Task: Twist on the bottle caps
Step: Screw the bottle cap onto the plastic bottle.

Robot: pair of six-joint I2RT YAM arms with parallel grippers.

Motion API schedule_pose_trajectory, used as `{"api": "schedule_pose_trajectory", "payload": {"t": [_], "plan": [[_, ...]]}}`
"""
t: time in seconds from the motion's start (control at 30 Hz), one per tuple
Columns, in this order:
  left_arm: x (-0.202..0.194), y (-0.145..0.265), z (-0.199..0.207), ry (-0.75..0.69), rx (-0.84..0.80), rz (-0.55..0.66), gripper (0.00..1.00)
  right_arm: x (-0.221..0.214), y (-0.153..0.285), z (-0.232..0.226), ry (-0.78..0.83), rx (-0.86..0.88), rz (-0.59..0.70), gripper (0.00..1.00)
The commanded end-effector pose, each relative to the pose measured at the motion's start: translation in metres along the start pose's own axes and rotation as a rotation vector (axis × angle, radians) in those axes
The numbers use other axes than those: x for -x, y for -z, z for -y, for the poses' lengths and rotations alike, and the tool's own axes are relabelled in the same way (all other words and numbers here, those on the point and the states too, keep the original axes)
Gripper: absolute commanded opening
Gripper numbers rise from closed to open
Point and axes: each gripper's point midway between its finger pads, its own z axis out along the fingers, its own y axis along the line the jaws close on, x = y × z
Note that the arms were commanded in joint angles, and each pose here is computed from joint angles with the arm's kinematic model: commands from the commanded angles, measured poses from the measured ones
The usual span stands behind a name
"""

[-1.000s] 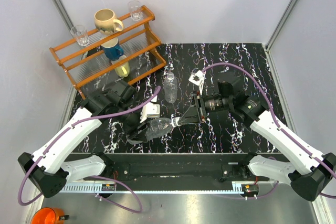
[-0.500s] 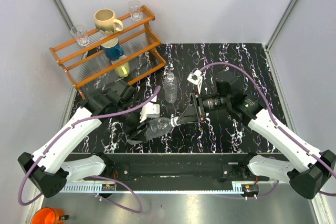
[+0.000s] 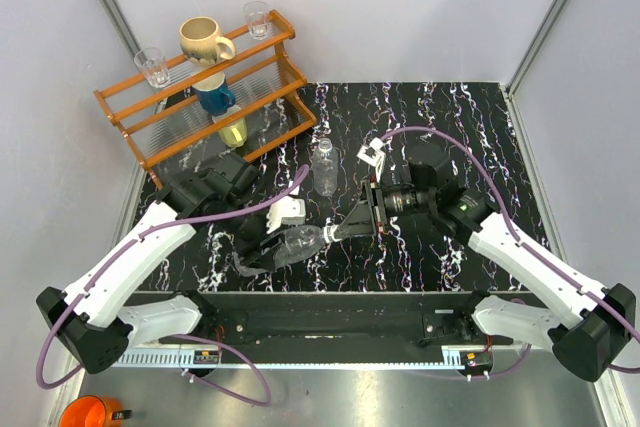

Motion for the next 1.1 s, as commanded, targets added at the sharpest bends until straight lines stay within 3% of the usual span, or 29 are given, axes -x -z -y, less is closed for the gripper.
{"api": "schedule_pose_trajectory", "payload": {"t": [0.0, 0.27, 0.6, 0.83, 1.07], "plan": [[0.051, 0.013, -0.018, -0.114, 0.098, 0.161, 0.0, 0.006, -0.007, 0.012, -0.119, -0.037, 0.08, 0.0], [0.065, 0.013, -0.018, -0.101, 0.077, 0.195, 0.0, 0.024, -0.013, -0.003, -0.142, 0.092, 0.232, 0.0], [0.06, 0.016, -0.002, -0.14, 0.027, 0.202, 0.0, 0.02, -0.018, -0.028, -0.126, 0.275, 0.131, 0.0], [0.05, 0.014, -0.004, -0.146, 0.046, 0.167, 0.0, 0.006, -0.019, -0.019, -0.164, 0.192, 0.029, 0.0], [0.043, 0.01, -0.015, -0.143, 0.103, 0.119, 0.0, 0.005, -0.018, -0.013, -0.208, 0.136, 0.028, 0.0]]}}
